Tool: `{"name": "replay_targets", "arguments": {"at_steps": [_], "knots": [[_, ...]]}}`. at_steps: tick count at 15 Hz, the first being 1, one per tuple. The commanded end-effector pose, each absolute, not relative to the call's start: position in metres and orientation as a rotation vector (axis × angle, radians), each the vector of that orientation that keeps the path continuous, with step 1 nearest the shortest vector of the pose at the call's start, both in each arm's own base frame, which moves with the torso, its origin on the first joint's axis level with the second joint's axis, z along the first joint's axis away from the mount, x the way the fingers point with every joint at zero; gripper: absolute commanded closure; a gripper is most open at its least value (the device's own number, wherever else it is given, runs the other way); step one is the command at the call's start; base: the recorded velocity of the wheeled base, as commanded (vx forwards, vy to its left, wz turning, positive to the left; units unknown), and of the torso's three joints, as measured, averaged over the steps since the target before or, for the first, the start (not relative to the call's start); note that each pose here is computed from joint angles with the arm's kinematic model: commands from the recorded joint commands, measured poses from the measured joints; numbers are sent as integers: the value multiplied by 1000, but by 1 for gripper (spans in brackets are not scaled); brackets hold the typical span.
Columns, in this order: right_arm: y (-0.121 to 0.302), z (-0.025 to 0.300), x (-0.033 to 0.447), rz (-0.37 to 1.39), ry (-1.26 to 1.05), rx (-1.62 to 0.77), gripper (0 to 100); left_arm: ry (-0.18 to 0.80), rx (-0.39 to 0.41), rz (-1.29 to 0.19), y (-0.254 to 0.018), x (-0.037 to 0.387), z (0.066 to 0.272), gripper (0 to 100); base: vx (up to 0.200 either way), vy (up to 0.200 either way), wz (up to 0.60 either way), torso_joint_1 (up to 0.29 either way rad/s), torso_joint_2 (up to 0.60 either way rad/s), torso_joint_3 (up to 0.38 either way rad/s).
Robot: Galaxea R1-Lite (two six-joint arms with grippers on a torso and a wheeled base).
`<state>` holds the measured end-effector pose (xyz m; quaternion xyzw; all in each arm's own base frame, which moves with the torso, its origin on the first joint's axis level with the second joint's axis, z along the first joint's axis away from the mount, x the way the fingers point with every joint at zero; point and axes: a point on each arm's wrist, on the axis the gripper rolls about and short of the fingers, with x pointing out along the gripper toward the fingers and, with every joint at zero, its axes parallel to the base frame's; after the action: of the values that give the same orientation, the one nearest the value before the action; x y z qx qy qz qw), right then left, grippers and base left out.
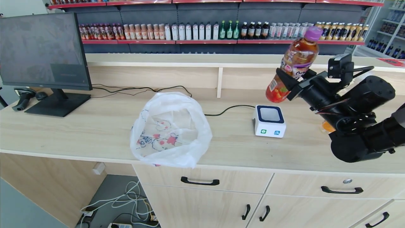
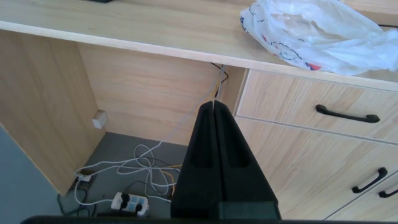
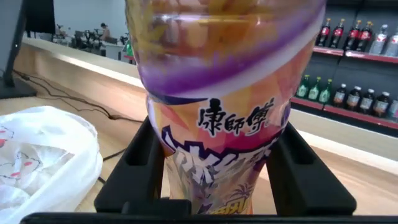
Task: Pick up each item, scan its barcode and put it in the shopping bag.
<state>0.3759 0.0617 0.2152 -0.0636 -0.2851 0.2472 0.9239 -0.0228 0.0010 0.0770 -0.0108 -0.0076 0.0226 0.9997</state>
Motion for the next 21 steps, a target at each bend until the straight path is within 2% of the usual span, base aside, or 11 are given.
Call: {"name": "replay_targets", "arguments": {"at_steps": [1, 4, 6, 18, 21], "knots": [[57, 203, 398, 504, -602, -189, 100, -13, -22, 46, 1, -23, 77, 100, 0, 0, 0, 0, 0, 0], [57, 201, 402, 610, -668, -394, 100, -14, -22, 46, 1, -23, 77, 100, 0, 0, 0, 0, 0, 0], [49, 203, 402, 575, -696, -487, 100, -14, -22, 46, 1, -23, 77, 100, 0, 0, 0, 0, 0, 0], [54, 194, 395, 561, -755, -732, 100, -14, -22, 46, 1, -23, 77, 100, 0, 0, 0, 0, 0, 0], [63, 170, 387, 571, -693, -777, 100, -14, -22, 46, 1, -23, 77, 100, 0, 0, 0, 0, 0, 0]]}}
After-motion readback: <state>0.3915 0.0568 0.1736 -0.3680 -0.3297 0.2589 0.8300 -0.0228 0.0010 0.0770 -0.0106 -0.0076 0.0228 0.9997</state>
